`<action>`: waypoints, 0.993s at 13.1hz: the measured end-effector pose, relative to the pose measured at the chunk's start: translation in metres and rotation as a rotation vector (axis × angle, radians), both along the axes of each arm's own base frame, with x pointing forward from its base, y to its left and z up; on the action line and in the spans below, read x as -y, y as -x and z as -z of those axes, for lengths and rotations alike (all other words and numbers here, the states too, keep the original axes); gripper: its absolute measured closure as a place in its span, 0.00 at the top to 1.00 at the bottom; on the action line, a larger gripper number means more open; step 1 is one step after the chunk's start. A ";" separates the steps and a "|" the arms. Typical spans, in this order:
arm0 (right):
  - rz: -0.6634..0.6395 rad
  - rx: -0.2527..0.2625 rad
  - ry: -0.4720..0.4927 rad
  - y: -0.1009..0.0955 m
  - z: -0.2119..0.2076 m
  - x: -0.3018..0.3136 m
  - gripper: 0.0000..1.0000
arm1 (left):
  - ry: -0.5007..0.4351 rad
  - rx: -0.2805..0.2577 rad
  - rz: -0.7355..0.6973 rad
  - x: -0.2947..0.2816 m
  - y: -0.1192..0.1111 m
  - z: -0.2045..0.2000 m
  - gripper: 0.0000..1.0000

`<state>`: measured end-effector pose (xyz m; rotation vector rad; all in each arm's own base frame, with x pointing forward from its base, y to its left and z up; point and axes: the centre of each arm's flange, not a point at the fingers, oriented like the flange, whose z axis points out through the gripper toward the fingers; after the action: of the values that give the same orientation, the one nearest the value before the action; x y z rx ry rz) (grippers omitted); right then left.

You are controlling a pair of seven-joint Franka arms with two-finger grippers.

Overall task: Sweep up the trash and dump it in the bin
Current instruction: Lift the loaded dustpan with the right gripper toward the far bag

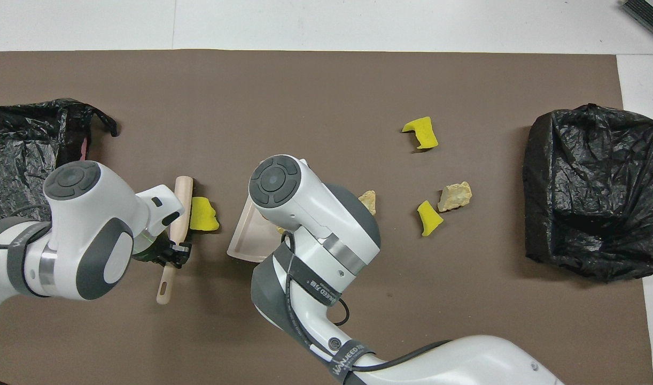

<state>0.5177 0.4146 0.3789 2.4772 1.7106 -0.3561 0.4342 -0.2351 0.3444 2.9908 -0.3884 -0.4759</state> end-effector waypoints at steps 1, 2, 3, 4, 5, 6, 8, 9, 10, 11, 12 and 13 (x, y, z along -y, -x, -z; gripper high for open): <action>0.005 0.001 0.001 0.000 0.000 0.000 0.33 | -0.001 0.001 -0.002 0.002 0.001 -0.002 0.26; 0.015 0.003 0.001 0.000 0.000 0.000 0.33 | 0.001 -0.001 -0.010 -0.001 -0.001 -0.004 0.26; 0.033 0.006 -0.001 0.000 0.000 -0.001 0.33 | 0.003 -0.002 -0.028 -0.007 -0.007 -0.008 0.26; 0.065 0.017 -0.004 0.000 -0.001 -0.002 0.33 | 0.008 -0.001 -0.056 -0.017 -0.016 -0.016 0.26; 0.102 0.028 -0.012 -0.001 -0.002 -0.003 0.33 | 0.014 0.003 -0.090 -0.032 -0.030 -0.030 0.26; 0.140 0.026 -0.040 -0.004 -0.005 -0.002 0.33 | 0.021 0.008 -0.125 -0.048 -0.044 -0.047 0.26; 0.222 0.012 -0.130 -0.015 -0.020 0.005 0.33 | 0.043 0.043 -0.197 -0.088 -0.074 -0.090 0.26; 0.264 0.024 -0.173 -0.023 -0.031 0.012 0.33 | 0.052 0.062 -0.224 -0.108 -0.084 -0.108 0.26; 0.314 0.036 -0.221 -0.032 -0.042 0.020 0.33 | 0.055 0.075 -0.235 -0.125 -0.091 -0.119 0.26; 0.373 0.048 -0.278 -0.043 -0.053 0.029 0.33 | 0.054 0.083 -0.236 -0.138 -0.095 -0.122 0.26; 0.433 0.065 -0.320 -0.051 -0.061 0.035 0.33 | 0.049 0.084 -0.236 -0.144 -0.096 -0.121 0.26; 0.507 0.085 -0.339 -0.057 -0.066 0.040 0.33 | 0.047 0.082 -0.235 -0.146 -0.096 -0.120 0.26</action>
<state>0.5747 0.3747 0.4451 3.1081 1.1684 0.0086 0.5307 -0.0896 0.4642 2.9644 -0.0498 -0.3174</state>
